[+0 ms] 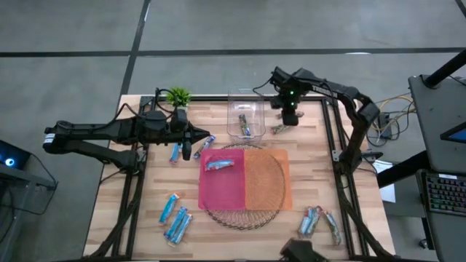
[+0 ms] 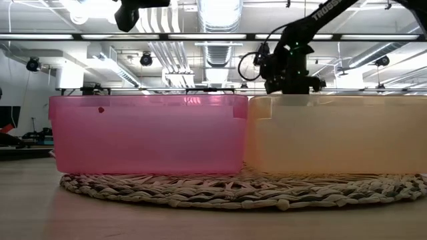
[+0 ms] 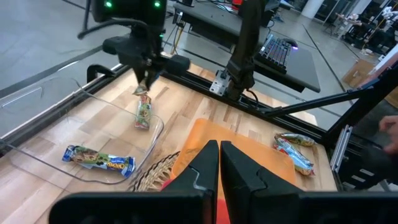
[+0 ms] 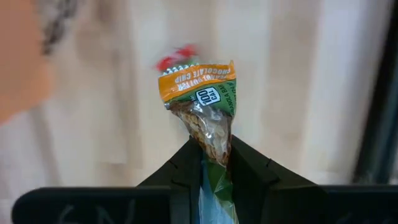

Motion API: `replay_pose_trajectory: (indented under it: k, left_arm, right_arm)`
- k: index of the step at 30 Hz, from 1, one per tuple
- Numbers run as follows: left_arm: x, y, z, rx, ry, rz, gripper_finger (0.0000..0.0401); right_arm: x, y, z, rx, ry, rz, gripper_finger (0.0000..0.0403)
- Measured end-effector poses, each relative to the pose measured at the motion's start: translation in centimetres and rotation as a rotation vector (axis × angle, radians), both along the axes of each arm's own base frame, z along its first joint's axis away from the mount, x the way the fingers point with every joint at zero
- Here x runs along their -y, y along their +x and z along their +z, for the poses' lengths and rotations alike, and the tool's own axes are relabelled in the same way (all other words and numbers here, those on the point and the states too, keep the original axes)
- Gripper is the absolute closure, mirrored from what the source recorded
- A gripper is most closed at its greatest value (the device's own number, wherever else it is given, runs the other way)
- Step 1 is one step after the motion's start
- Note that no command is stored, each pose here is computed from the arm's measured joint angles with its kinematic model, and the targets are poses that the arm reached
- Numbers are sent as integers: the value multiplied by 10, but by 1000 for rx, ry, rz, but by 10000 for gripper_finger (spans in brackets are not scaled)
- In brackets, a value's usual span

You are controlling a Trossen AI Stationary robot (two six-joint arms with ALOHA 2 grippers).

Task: Pick and place Granola Bars by type
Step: Put the yellow granola bar into the orange bin

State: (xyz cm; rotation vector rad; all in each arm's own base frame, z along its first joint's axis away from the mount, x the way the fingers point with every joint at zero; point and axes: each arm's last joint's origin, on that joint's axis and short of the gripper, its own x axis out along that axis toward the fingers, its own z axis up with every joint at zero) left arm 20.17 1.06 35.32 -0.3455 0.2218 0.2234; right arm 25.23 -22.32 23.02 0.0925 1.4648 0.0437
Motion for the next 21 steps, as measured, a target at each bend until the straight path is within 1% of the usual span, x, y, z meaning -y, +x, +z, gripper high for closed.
replay_pose_trajectory:
  k: [4, 9, 17, 21]
  left_arm:
    - [0, 0, 0, 1, -5, 1, 401]
    - [0, 0, 0, 1, -5, 0, 401]
    - [1, 0, 0, 1, -15, -33, 401]
    - [1, 0, 0, 1, -15, -35, 401]
  right_arm:
    - [-25, 12, 5, -26, 32, 14, 344]
    - [-49, 23, 11, -34, 35, 43, 344]
    - [-84, 28, 35, 13, 12, -11, 344]
    - [-109, 29, 51, 71, 50, -55, 344]
